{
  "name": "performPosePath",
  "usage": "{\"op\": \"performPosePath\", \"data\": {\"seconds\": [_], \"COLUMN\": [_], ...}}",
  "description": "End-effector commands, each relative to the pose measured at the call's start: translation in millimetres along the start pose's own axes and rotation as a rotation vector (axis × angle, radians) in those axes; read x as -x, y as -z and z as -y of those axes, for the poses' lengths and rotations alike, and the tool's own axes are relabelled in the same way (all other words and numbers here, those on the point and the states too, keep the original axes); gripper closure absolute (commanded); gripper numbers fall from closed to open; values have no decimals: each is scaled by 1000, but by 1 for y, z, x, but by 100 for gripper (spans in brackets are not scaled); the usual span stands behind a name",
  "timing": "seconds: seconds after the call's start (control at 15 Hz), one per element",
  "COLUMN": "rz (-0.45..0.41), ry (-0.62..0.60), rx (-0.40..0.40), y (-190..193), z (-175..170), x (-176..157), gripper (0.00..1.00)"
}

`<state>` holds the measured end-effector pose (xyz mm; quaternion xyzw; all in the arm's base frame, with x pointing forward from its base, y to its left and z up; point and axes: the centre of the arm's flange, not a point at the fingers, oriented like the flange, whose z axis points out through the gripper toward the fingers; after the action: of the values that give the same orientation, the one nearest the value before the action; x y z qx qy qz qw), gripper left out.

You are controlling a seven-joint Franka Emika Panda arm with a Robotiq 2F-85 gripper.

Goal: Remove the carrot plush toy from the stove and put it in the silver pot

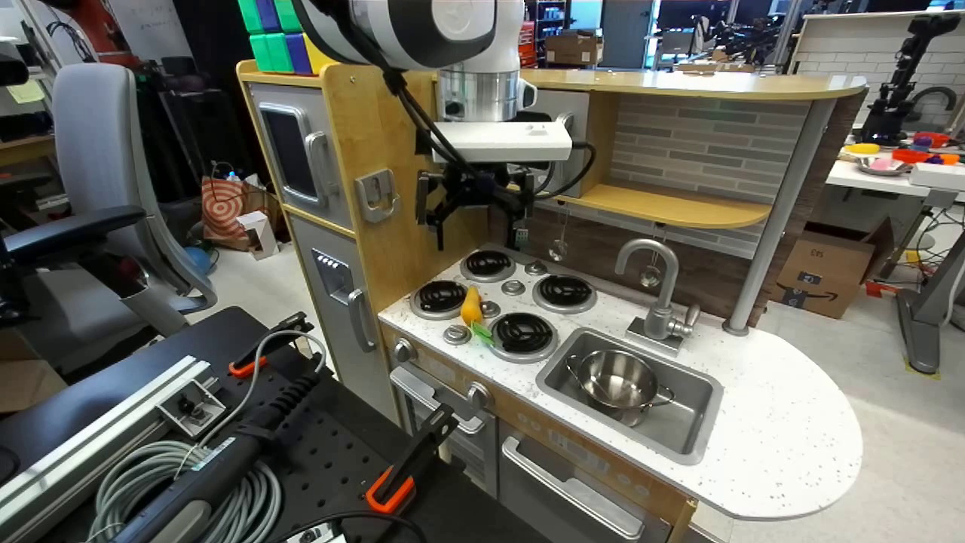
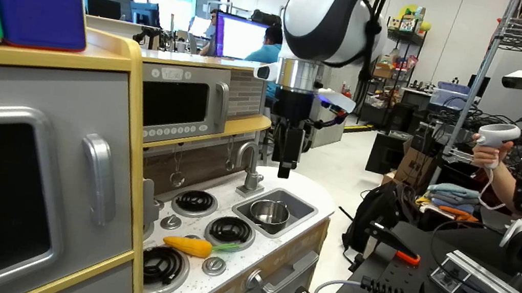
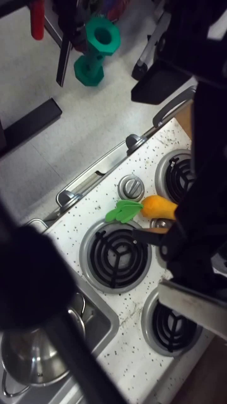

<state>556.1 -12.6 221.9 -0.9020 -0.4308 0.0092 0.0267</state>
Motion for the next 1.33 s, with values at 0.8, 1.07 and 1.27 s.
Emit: {"op": "performPosePath", "data": {"seconds": [0.8, 1.07, 1.27], "rz": [-365, -445, -460], "ry": [37, 11, -4], "rx": [286, 328, 346], "y": [-166, -213, -232], "z": [20, 25, 19], "x": [-63, -73, -79], "gripper": [0, 0, 0]}}
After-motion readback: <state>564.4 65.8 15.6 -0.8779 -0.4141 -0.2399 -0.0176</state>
